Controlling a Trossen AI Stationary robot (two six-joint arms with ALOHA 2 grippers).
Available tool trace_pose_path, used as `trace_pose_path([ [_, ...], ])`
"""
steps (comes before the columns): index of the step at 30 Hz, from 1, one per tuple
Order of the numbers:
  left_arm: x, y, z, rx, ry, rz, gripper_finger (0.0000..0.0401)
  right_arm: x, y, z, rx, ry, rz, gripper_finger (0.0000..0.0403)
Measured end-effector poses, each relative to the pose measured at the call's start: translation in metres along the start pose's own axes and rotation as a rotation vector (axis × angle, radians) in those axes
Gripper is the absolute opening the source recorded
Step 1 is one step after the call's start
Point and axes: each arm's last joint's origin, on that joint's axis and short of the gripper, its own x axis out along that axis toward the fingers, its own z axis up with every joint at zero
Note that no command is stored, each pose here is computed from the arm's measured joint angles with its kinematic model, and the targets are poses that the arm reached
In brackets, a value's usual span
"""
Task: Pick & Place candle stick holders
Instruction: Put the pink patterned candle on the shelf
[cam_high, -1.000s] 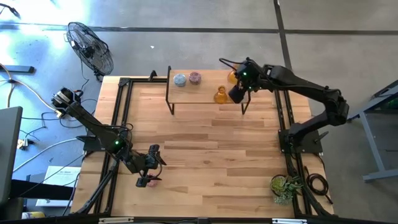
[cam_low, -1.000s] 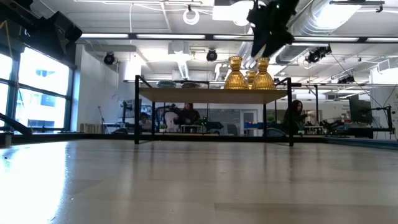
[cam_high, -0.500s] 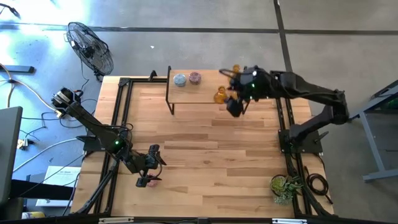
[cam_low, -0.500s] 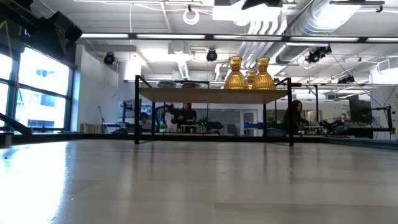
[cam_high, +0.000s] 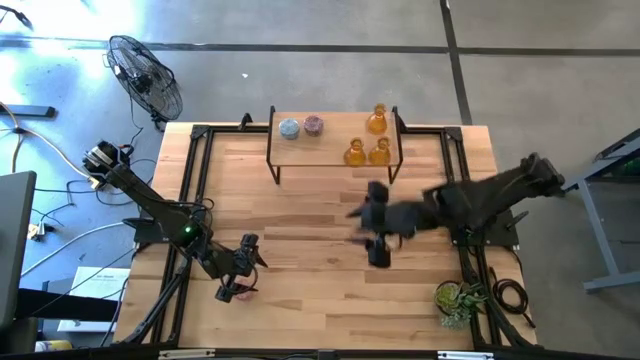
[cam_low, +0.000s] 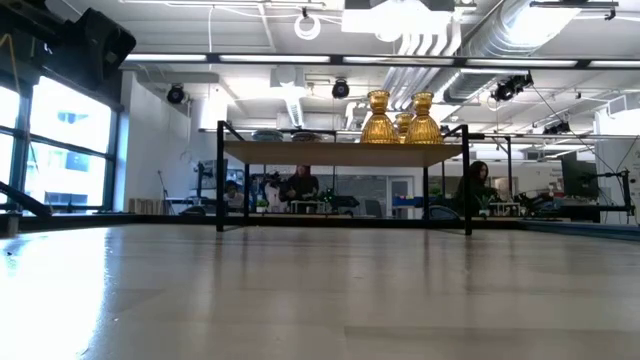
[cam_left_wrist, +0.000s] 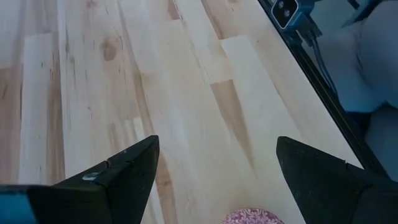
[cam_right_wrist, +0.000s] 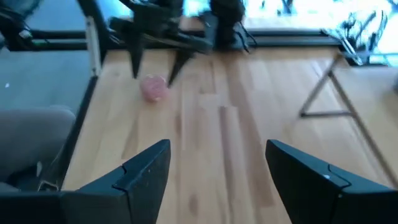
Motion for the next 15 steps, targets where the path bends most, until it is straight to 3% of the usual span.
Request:
trace_pose_path([
  [7, 0.000, 0.000, 0.001, -0.001, -0.009, 0.008, 0.0319, 0.027, 0.039, -0.051, -0.008, -0.147, 0.068, 0.0259],
  [15, -0.001, -0.001, 0.012, -0.086, -0.140, 0.054, 0.0319, 0.044, 0.049, -0.102, 0.068, -0.328, 0.152, 0.0259],
])
